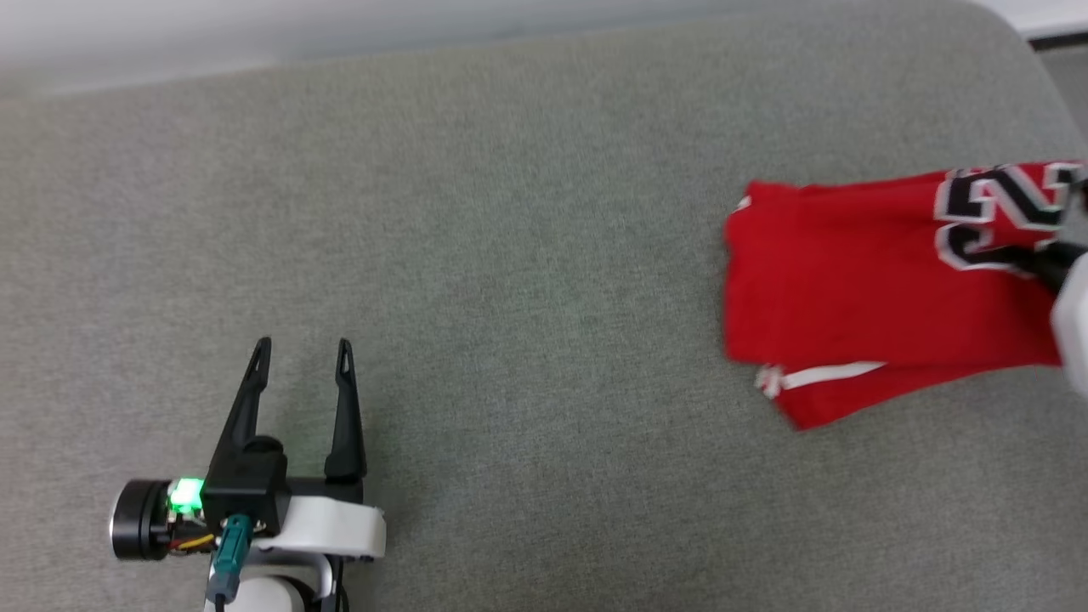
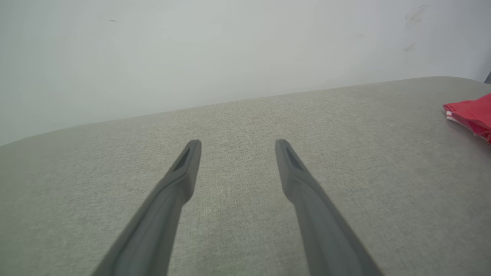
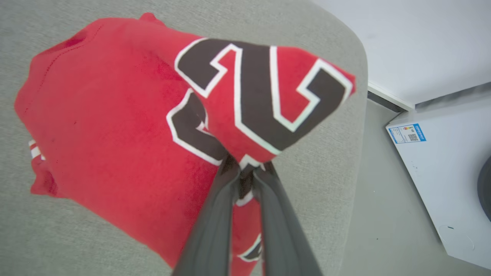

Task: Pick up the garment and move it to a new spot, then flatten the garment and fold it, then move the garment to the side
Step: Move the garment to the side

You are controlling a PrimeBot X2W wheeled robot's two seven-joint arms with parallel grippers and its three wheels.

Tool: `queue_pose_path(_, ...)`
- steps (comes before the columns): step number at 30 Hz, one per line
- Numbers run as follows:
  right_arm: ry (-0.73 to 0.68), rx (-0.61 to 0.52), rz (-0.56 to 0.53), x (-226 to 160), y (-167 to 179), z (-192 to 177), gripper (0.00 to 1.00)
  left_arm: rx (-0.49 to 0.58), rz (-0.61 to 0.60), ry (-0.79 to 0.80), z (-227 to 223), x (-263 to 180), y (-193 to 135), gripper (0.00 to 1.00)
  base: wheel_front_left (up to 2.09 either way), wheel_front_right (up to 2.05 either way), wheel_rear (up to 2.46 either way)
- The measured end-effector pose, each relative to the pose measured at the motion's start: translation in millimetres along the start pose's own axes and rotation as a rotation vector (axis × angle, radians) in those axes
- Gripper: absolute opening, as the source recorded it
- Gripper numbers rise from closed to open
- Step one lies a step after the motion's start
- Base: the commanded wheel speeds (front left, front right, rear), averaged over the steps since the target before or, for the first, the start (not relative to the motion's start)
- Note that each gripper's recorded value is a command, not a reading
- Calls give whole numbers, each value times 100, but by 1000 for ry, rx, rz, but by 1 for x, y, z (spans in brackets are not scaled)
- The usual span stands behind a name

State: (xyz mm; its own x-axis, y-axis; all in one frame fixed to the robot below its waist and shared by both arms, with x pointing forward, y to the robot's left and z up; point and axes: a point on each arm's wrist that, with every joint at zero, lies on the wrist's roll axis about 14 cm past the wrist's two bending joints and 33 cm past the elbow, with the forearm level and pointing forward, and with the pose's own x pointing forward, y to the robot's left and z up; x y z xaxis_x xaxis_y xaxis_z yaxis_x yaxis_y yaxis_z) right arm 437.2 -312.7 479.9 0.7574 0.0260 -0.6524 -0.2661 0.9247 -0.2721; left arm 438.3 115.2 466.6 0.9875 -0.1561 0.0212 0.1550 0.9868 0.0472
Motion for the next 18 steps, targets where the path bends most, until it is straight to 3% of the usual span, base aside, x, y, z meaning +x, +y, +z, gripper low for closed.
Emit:
queue_pose_path(9,138,-5,-251,24,-93,-42,0,-1,-21,17,-22,25,-3,100,0,0,0)
queue_pose_path(14,191,32,-353,37,-130,-58,0,2,-6,22,-29,32,2,100,0,0,0)
queue_pose_path(18,213,46,-389,51,-139,-68,0,9,19,37,-36,31,10,100,0,0,0)
